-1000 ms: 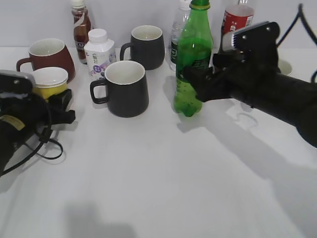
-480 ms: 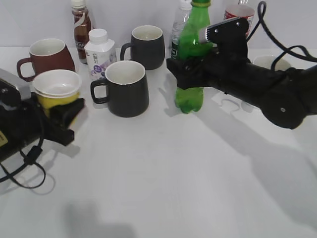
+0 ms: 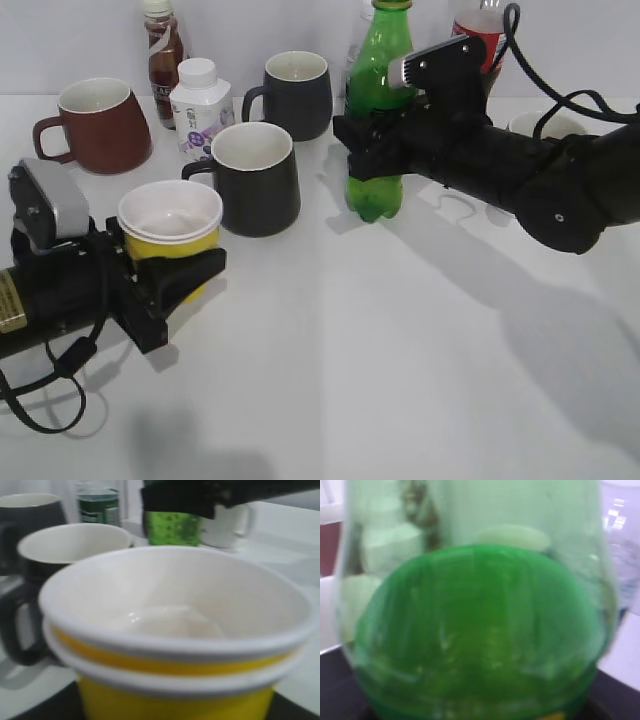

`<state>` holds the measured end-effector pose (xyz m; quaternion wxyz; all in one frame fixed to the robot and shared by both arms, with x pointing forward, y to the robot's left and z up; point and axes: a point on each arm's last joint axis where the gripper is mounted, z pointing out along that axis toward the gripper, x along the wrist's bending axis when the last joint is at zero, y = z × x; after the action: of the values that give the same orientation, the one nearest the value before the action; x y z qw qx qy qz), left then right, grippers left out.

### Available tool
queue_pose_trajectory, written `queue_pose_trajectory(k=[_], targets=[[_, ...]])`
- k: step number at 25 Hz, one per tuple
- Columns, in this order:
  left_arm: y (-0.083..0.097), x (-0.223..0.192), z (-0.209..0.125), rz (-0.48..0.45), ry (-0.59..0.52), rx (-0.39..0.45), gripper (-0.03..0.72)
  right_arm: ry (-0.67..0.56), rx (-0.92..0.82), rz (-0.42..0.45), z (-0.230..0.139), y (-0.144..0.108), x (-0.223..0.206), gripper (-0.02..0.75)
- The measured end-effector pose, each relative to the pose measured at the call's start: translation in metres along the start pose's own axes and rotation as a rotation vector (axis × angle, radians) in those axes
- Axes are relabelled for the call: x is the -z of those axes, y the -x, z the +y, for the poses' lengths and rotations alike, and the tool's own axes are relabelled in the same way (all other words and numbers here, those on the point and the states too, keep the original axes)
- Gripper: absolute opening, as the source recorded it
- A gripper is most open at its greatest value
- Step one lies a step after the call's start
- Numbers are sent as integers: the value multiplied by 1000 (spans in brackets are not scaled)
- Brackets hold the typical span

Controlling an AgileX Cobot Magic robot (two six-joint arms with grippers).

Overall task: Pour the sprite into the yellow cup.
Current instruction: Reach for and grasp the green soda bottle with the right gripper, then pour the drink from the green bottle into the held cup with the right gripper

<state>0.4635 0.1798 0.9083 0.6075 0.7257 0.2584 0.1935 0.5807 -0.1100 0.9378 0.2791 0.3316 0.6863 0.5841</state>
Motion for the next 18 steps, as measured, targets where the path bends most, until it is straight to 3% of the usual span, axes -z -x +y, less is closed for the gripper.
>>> queue_pose_trajectory(k=[7,18], targets=[[18,-7,0,-85,-6,-3,361,-50,139,68,10,-7,7,447],[35,-31,19,-183,65,-67,357,-25,717,205,53,-21,34,447]])
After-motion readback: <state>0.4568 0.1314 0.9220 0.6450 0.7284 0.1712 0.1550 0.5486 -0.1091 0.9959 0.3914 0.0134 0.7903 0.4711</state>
